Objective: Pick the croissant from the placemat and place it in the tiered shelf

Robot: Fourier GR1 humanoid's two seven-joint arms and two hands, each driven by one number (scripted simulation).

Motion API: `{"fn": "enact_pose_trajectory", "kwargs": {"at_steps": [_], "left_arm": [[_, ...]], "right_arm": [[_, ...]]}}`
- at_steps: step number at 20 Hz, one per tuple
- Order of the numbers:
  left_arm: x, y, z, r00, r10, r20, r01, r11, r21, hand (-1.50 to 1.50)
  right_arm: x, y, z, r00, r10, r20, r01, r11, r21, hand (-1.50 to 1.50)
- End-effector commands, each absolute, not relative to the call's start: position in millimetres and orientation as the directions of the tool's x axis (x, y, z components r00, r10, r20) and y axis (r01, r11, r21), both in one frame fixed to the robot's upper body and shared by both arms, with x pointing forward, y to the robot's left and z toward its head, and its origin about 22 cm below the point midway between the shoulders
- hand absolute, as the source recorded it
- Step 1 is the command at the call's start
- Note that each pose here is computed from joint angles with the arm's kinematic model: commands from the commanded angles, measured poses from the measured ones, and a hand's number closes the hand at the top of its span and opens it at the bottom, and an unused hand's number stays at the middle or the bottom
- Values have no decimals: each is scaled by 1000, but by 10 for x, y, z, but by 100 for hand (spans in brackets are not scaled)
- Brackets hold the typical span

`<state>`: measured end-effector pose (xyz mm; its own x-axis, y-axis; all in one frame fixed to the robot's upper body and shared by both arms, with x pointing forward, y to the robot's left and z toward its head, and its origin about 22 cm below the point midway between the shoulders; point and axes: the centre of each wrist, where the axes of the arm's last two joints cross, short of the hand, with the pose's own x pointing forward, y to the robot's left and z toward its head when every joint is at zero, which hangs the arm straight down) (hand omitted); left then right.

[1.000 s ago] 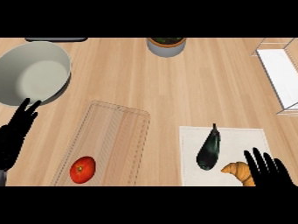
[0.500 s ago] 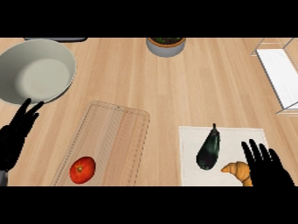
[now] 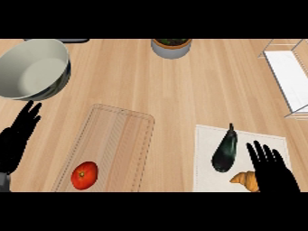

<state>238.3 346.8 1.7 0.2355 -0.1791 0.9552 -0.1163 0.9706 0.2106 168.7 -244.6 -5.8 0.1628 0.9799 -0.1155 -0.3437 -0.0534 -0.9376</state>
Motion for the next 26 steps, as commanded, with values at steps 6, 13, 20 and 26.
{"fn": "enact_pose_trajectory", "kwargs": {"at_steps": [6,13,20,26], "left_arm": [[2465,3618,31,228,-180,957,-130,968,213,0],[2344,3443,-35,259,-163,952,-147,968,205,0],[2183,3575,-26,235,-176,956,-124,970,209,0],[2380,3469,17,226,-168,960,-109,975,196,0]], "right_arm": [[1941,-2833,-62,169,984,-61,-370,6,-929,150],[1757,-2671,-351,95,986,-138,-339,-99,-936,150],[1592,-2630,32,77,990,-115,-168,-100,-981,150],[2281,-2588,242,588,804,90,-47,144,-988,150]]}}
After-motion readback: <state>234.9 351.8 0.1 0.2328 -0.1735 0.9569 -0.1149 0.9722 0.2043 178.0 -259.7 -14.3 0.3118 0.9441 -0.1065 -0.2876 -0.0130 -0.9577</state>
